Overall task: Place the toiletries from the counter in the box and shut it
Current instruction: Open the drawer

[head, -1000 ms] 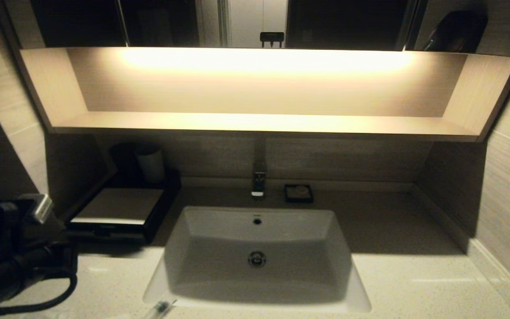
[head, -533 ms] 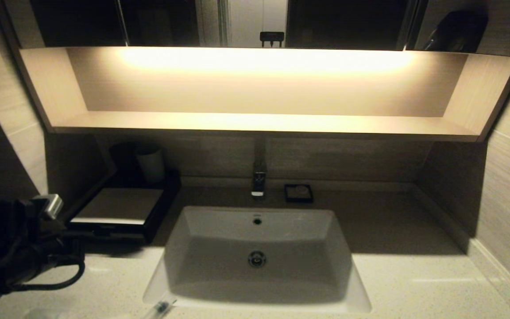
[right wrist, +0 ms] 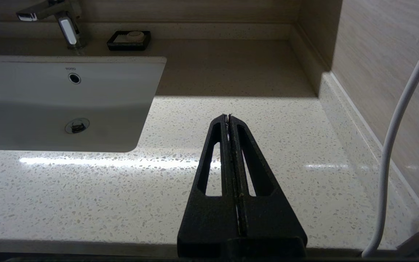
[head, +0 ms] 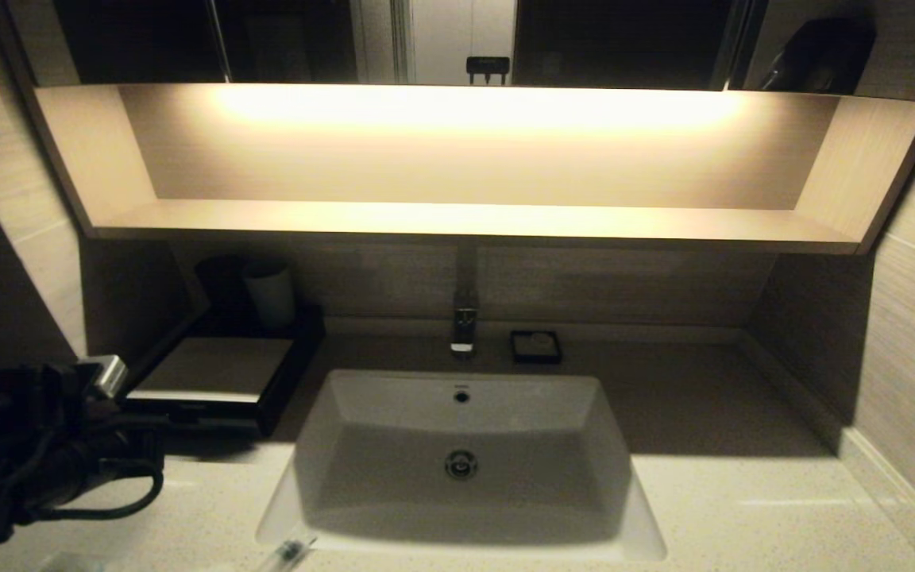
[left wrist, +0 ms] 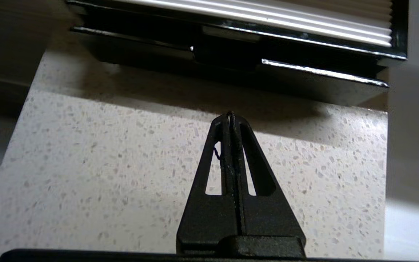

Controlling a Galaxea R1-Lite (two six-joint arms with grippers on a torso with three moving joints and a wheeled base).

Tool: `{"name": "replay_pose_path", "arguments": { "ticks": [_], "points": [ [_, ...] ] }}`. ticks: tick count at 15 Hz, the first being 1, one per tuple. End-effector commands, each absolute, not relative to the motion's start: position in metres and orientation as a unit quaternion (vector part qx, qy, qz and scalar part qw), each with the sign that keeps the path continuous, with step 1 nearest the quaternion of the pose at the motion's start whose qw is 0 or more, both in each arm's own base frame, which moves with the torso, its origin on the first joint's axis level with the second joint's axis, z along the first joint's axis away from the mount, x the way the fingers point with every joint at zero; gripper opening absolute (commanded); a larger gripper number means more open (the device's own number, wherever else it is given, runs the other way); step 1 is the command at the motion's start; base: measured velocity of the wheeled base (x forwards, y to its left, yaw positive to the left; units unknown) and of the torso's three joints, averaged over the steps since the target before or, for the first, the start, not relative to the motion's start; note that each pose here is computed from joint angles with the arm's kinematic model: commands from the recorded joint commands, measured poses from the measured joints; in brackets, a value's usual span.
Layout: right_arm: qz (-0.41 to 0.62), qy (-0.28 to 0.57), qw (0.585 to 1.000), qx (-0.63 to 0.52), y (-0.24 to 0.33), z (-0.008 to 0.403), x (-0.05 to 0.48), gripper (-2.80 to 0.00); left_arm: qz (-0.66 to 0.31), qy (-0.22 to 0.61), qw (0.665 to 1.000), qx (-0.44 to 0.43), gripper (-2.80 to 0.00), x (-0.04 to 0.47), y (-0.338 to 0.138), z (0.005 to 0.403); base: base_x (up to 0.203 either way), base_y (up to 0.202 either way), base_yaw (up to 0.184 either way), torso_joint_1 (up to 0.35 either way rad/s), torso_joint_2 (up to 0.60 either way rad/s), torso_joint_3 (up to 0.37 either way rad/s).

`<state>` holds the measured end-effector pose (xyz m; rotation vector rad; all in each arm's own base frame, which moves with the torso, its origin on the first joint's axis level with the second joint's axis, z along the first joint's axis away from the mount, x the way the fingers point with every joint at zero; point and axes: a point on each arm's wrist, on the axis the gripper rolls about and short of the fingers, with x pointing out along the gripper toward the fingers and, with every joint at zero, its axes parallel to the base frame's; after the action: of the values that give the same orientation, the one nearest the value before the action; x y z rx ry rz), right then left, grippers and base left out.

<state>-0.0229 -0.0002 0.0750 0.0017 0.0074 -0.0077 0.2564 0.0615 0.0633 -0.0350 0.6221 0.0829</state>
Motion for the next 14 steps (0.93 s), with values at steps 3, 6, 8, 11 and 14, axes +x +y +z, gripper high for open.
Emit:
{"name": "replay_pose_path", "arguments": {
  "ticks": [3, 6, 8, 11, 14],
  "points": [
    [-0.004, 0.004, 1.0, 0.001, 0.0, 0.075, -0.023, -2.8, 0.04, 0.291, 0.956, -0.013, -2.8, 0.268, 0.064, 0.052, 0.0, 0.0, 0.0, 0.0, 0.0, 0.0],
    [-0.004, 0.004, 1.0, 0.001, 0.0, 0.075, -0.023, -2.8, 0.038, 0.283, 0.958, -0.007, -2.8, 0.273, 0.065, 0.047, 0.0, 0.0, 0.0, 0.0, 0.0, 0.0],
    [-0.004, 0.004, 1.0, 0.001, 0.0, 0.075, -0.023, -2.8, 0.038, 0.278, 0.96, -0.006, -2.8, 0.274, 0.065, 0.046, 0.0, 0.0, 0.0, 0.0, 0.0, 0.0],
    [-0.004, 0.004, 1.0, 0.001, 0.0, 0.075, -0.023, -2.8, 0.037, 0.276, 0.96, -0.005, -2.8, 0.275, 0.065, 0.047, 0.0, 0.0, 0.0, 0.0, 0.0, 0.0],
    [-0.004, 0.004, 1.0, 0.001, 0.0, 0.075, -0.023, -2.8, 0.034, 0.277, 0.96, -0.006, -2.8, 0.278, 0.065, 0.04, 0.0, 0.0, 0.0, 0.0, 0.0, 0.0]
  ]
}}
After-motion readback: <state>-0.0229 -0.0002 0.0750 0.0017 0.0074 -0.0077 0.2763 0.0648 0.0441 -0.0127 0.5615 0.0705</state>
